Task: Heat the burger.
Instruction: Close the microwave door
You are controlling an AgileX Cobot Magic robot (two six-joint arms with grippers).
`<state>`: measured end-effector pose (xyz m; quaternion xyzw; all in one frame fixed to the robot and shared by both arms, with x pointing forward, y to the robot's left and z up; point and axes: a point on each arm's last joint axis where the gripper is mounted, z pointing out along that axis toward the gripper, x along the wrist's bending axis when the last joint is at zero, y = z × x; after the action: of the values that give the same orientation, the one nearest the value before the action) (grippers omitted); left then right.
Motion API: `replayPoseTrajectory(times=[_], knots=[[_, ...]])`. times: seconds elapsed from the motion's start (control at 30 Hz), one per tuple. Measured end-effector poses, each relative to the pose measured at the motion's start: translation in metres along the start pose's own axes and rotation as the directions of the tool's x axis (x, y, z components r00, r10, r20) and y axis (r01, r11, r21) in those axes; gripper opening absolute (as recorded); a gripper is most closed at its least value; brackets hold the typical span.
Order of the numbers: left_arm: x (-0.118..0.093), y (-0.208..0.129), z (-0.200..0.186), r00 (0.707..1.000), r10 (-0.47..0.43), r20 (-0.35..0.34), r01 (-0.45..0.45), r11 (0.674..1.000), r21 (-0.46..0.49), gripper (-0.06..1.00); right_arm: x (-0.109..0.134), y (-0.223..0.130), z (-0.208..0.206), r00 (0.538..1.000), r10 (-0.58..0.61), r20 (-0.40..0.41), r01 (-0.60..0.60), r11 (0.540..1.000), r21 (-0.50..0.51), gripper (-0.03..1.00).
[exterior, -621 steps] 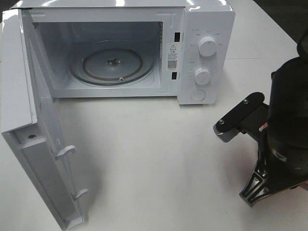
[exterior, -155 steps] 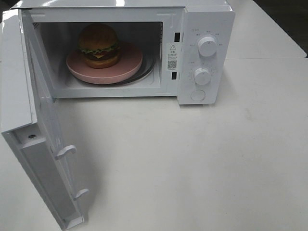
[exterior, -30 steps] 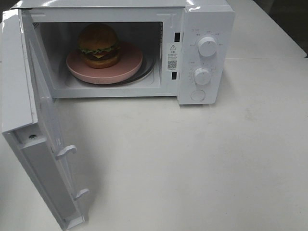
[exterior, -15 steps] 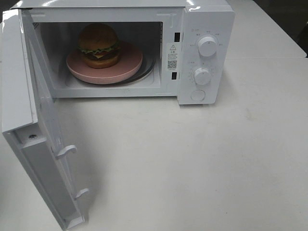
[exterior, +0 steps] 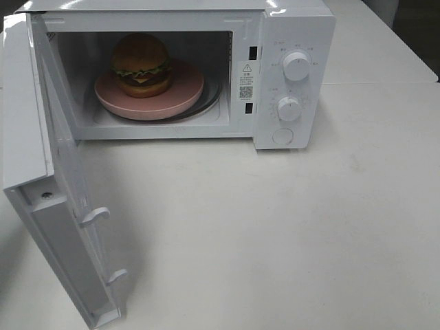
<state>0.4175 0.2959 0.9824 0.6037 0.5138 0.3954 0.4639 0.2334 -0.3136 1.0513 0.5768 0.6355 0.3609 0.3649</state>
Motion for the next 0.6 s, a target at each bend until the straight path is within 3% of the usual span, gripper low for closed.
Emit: replayPoseTrajectory(times=[0.03,0.07,0.1,0.17,0.27,0.6], knots=[[0.000,0.000,0.000,1.000,0.000,0.000,0.000,1.000,0.000,0.00,0.000,0.000,0.000,1.000,0.000,0.000,0.000,1.000,0.000,0.75],[-0.005,-0.002,0.005,0.998,0.023,0.062,-0.023,1.000,-0.009,0.00,0.000,0.000,0.000,1.000,0.000,0.000,0.000,1.000,0.000,0.75],[-0.005,-0.002,0.005,0.998,0.023,0.062,-0.023,1.000,-0.009,0.00,0.000,0.000,0.000,1.000,0.000,0.000,0.000,1.000,0.000,0.75],[-0.010,-0.008,0.013,0.990,0.039,0.137,-0.039,0.999,-0.008,0.00,0.000,0.000,0.000,1.000,0.000,0.000,0.000,1.000,0.000,0.75],[-0.012,-0.014,0.022,0.982,0.025,0.190,-0.023,1.000,-0.009,0.00,0.000,0.000,0.000,1.000,0.000,0.000,0.000,1.000,0.000,0.75],[-0.015,-0.022,0.039,0.964,-0.032,0.265,0.042,0.999,-0.029,0.00,0.000,0.000,0.000,1.000,0.000,0.000,0.000,1.000,0.000,0.75]])
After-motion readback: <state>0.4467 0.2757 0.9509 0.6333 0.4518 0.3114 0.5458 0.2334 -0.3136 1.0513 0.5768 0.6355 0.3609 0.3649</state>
